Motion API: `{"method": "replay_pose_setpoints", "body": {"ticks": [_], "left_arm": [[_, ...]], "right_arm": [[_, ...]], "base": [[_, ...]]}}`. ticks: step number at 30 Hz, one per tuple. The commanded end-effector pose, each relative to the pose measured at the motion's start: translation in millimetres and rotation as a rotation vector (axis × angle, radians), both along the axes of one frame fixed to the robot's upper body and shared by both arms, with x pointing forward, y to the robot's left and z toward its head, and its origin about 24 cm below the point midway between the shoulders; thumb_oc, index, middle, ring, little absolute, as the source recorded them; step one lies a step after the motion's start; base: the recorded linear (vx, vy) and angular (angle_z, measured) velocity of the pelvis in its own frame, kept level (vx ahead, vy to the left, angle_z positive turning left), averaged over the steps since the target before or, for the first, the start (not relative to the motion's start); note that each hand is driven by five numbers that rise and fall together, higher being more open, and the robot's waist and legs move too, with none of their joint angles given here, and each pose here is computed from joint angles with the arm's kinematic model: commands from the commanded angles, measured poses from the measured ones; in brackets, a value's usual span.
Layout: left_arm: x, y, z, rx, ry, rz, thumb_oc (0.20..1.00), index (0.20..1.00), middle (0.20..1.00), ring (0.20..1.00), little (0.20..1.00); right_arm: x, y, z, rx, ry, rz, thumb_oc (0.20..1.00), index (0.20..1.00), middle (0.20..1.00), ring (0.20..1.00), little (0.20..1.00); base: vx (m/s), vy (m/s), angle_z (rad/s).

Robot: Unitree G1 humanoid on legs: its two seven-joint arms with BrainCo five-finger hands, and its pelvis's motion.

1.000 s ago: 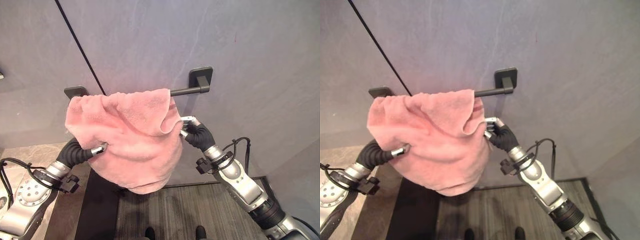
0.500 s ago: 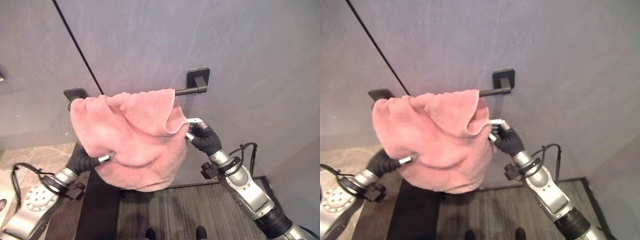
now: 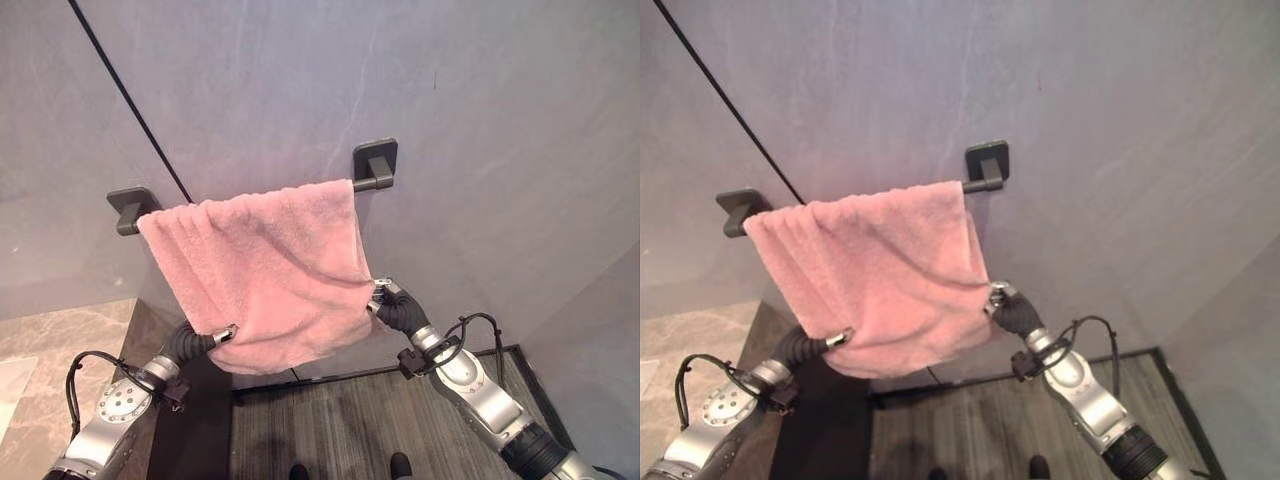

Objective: Put brush and paste in cup on sink, flatten towel.

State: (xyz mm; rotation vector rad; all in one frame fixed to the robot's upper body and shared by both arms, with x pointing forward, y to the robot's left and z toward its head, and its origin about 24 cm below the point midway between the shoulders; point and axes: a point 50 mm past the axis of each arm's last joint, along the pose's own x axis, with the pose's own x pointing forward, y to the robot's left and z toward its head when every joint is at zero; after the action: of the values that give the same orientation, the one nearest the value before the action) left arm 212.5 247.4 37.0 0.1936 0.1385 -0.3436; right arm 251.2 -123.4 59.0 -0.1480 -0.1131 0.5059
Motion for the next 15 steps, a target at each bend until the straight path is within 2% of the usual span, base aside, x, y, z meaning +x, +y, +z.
{"method": "replay_pose_setpoints", "body": {"ticks": [1, 4, 5, 6, 15], "left_arm": [[0, 11, 9, 0.097, -0.025, -0.016, 0.200, 0.200, 0.200, 0.200, 0.200], [-1, 19, 11, 0.113, -0.037, 0.028, 0.203, 0.203, 0.203, 0.203, 0.203], [-1, 19, 11, 0.113, -0.037, 0.028, 0.533, 0.533, 0.533, 0.533, 0.533], [-2, 24, 12, 0.126, -0.046, 0.055, 1.000, 1.000, 1.000, 1.000, 1.000], [-7, 39, 6, 0.188, -0.030, 0.128, 1.000, 1.000, 1.000, 1.000, 1.000]], "right_arm": [[1, 24, 28, 0.072, -0.125, 0.102, 1.000, 1.000, 1.000, 1.000, 1.000], [0, 22, 28, 0.055, -0.124, 0.100, 1.000, 1.000, 1.000, 1.000, 1.000], [0, 22, 28, 0.055, -0.124, 0.101, 1.000, 1.000, 1.000, 1.000, 1.000], [1, 18, 27, 0.038, -0.126, 0.088, 1.000, 1.000, 1.000, 1.000, 1.000], [2, 1, 20, -0.042, -0.116, 0.028, 1.000, 1.000, 1.000, 1.000, 1.000]], "base": [[0.00, -0.003, 0.04], [0.00, 0.000, 0.00], [0.00, 0.000, 0.00], [0.00, 0.000, 0.00], [0.00, 0.000, 0.00]]}}
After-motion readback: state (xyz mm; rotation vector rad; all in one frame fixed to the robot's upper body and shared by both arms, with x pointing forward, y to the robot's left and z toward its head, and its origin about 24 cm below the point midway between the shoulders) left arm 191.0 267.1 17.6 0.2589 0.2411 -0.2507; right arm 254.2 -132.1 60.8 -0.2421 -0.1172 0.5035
